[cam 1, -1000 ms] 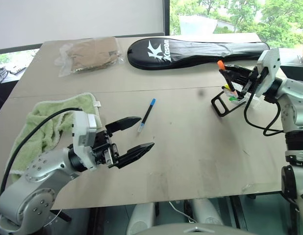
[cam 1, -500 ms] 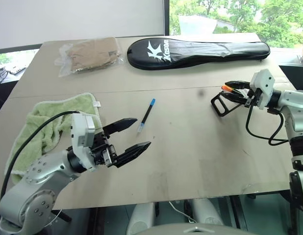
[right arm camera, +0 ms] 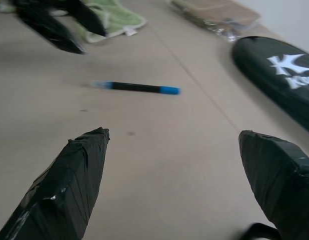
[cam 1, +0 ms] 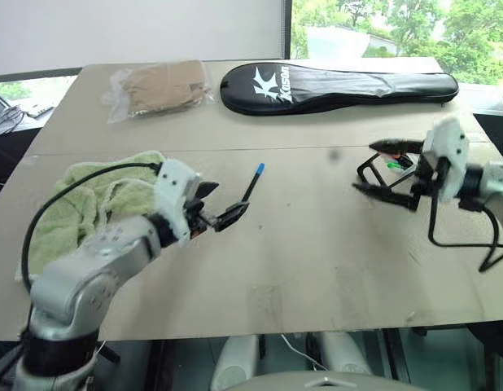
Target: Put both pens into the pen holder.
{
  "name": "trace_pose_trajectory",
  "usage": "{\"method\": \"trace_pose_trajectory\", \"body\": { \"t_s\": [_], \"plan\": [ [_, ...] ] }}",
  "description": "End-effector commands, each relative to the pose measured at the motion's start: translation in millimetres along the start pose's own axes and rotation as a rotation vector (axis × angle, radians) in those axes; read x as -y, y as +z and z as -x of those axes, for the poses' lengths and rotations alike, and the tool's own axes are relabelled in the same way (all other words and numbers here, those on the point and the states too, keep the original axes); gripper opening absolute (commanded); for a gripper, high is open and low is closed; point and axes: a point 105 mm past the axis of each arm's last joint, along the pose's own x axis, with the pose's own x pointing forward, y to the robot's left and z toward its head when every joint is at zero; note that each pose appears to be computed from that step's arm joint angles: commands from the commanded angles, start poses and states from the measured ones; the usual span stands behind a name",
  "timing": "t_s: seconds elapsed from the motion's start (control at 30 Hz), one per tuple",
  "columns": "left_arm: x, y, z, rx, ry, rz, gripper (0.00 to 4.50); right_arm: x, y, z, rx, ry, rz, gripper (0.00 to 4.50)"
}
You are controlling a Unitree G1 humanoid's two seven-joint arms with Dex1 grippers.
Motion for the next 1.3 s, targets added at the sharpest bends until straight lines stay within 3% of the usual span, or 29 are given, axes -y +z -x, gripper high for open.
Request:
{"method": "trace_pose_trajectory", "body": {
  "t_s": [0.03, 0.2, 0.23, 0.33, 0.5, 0.57, 0.6, 0.7, 0.77, 0.93, 1.0, 1.3],
  "plan": [
    [-7, -2, -17, -0.112, 0.05, 0.027, 4.5, -24, 4, -6, 0.049, 0.042, -0.001, 4.44],
    [-12, -9, -48, -0.253, 0.076, -0.003, 4.5, -18, -4, -13, 0.091, -0.112, 0.005, 4.44],
    [-11, -14, -54, -0.275, 0.065, -0.01, 4.26, -17, -4, -14, 0.111, -0.13, -0.008, 4.48],
    [-5, -28, -67, -0.321, 0.03, -0.017, 3.25, -19, -7, -12, 0.12, -0.153, 0.005, 4.5],
    [-8, -28, -71, -0.309, 0.021, -0.032, 1.08, -28, -5, -8, 0.131, -0.137, 0.024, 4.5],
    [-11, -18, -69, -0.239, 0.006, -0.041, 0.22, -28, -2, -9, 0.151, -0.136, 0.016, 4.5],
    [-7, -9, -67, -0.166, -0.037, -0.019, 0.06, -27, -1, -11, 0.165, -0.14, -0.009, 4.5],
    [17, 32, -44, 0.166, -0.266, 0.06, 0.06, -21, -3, -17, 0.215, -0.155, -0.233, 4.5],
    [27, 40, -23, 0.259, -0.372, 0.029, 0.06, -19, 1, -22, 0.262, -0.148, -0.374, 4.5],
    [42, 32, 12, 0.255, -0.504, 0.003, 0.06, -19, 9, -45, 0.3, -0.067, -0.592, 4.5],
    [50, 28, 21, 0.255, -0.53, -0.097, 0.06, -12, 16, -52, 0.336, -0.046, -0.653, 4.5],
    [70, 24, 21, 0.256, -0.569, -0.216, 0.06, -17, 39, -68, 0.359, 0.143, -0.747, 4.5]
  ]
}}
